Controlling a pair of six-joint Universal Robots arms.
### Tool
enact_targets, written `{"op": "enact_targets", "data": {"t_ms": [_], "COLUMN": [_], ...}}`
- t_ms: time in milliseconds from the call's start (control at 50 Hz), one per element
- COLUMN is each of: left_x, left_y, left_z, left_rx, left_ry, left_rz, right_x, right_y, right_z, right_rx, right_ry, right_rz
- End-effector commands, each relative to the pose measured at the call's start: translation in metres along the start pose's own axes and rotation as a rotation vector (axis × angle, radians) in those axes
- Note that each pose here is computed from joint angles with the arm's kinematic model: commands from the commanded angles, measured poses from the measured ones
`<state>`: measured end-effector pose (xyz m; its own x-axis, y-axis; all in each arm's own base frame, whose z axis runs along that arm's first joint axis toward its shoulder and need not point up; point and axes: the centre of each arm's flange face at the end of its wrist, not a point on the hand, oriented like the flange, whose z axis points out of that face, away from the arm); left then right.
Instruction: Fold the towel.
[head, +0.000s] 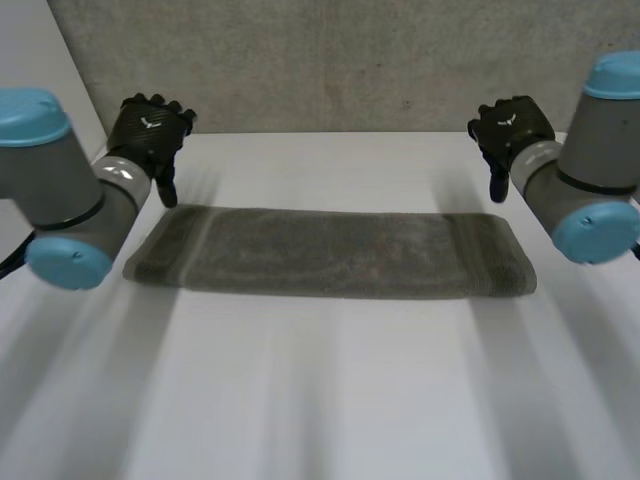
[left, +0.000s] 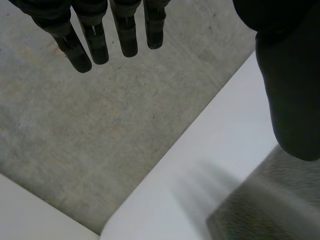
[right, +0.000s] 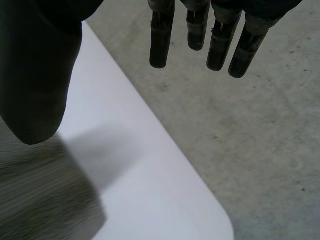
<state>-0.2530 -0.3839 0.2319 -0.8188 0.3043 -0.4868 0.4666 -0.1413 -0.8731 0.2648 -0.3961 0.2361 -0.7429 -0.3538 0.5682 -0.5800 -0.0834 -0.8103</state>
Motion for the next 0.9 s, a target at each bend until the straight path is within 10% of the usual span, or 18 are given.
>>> {"op": "enact_targets", "data": {"t_ms": [20,900], "left_x": [0.006,0.032], "left_y": [0.01,0.038], "left_z": [-0.045,-0.098], "left_rx": [-0.072,-0.127], "left_ry": [0.044,0.115], "left_rz": [-0.084,-0.227], "right_x": [-0.013,0.011], "right_y": [0.022,0.147], "right_z": [-0.049,-0.026], "right_rx": [-0.077,-0.267], "right_ry": [-0.072,-0.001], "right_rz": [0.007,0.083]}}
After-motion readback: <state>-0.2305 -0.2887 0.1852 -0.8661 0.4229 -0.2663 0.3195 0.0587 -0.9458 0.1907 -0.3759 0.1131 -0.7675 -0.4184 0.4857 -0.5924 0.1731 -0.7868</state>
